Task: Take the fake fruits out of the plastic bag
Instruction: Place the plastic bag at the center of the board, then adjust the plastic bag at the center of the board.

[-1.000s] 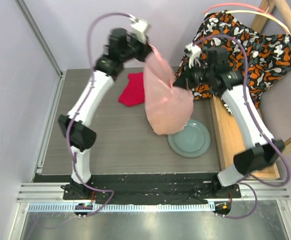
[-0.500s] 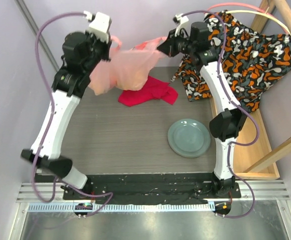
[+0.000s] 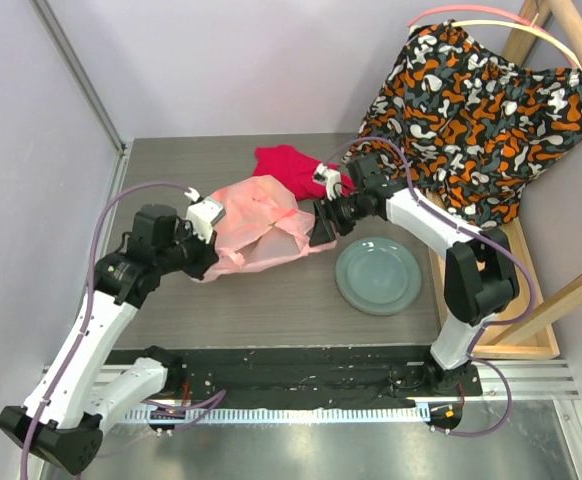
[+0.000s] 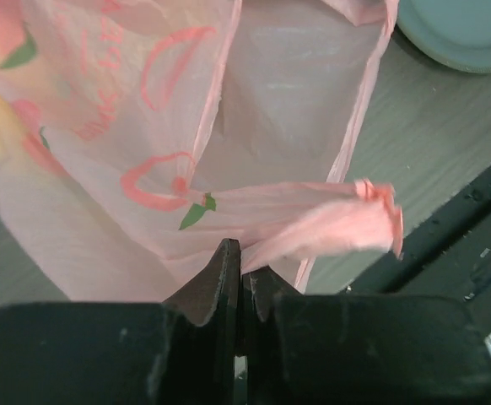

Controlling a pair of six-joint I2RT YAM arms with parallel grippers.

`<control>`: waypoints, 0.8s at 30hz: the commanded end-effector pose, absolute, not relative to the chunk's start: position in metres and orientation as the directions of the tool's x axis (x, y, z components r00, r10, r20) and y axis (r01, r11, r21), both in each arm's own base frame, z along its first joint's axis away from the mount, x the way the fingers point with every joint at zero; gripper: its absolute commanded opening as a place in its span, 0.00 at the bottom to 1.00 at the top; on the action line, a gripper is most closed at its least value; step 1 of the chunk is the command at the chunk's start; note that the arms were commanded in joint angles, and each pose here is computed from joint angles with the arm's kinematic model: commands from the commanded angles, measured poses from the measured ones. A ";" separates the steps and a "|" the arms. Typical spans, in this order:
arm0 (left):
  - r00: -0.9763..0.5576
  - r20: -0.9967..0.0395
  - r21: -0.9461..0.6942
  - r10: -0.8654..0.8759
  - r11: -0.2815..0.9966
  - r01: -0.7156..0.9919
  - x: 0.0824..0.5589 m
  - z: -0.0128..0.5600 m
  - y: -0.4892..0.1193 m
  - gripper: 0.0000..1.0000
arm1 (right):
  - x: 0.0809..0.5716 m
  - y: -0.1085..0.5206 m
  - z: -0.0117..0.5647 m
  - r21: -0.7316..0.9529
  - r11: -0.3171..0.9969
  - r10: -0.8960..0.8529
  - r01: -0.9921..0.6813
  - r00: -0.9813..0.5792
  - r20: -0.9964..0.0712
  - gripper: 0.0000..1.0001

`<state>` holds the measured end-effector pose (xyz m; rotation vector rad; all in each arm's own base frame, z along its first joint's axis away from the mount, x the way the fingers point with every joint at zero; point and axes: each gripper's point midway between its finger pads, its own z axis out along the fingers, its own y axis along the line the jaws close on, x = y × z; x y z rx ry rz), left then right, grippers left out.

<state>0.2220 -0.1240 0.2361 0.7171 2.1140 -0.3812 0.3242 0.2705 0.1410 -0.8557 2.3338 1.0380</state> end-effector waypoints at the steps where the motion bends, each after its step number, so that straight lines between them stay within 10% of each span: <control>1: -0.510 -0.807 -0.115 0.297 0.769 0.629 0.204 0.237 -0.132 0.18 | 0.320 0.247 0.218 0.308 0.513 -0.383 -0.801 -0.535 -0.753 0.64; 2: -0.513 -0.808 -0.119 0.290 0.771 0.625 0.204 0.238 -0.131 0.35 | 0.319 0.247 0.235 0.287 0.502 -0.379 -0.816 -0.506 -0.775 0.70; 6: -0.498 -0.831 -0.119 0.248 0.796 0.594 0.205 0.253 -0.126 0.43 | 0.309 0.253 0.340 0.110 0.459 -0.334 -0.882 -0.286 -0.898 0.73; 9: -0.488 -0.845 -0.110 0.219 0.822 0.558 0.205 0.266 -0.118 0.32 | 0.293 0.271 0.363 0.034 0.397 -0.336 -0.917 -0.180 -0.925 0.73; 12: -0.503 -0.850 -0.108 0.154 0.885 0.452 0.205 0.276 -0.099 0.00 | 0.276 0.300 0.345 0.013 0.297 -0.384 -0.955 -0.132 -0.914 0.69; 24: -0.486 -0.860 -0.019 0.156 0.942 0.336 0.190 0.287 -0.059 0.00 | 0.320 0.395 0.245 0.079 0.213 -0.446 -0.974 -0.169 -0.879 0.46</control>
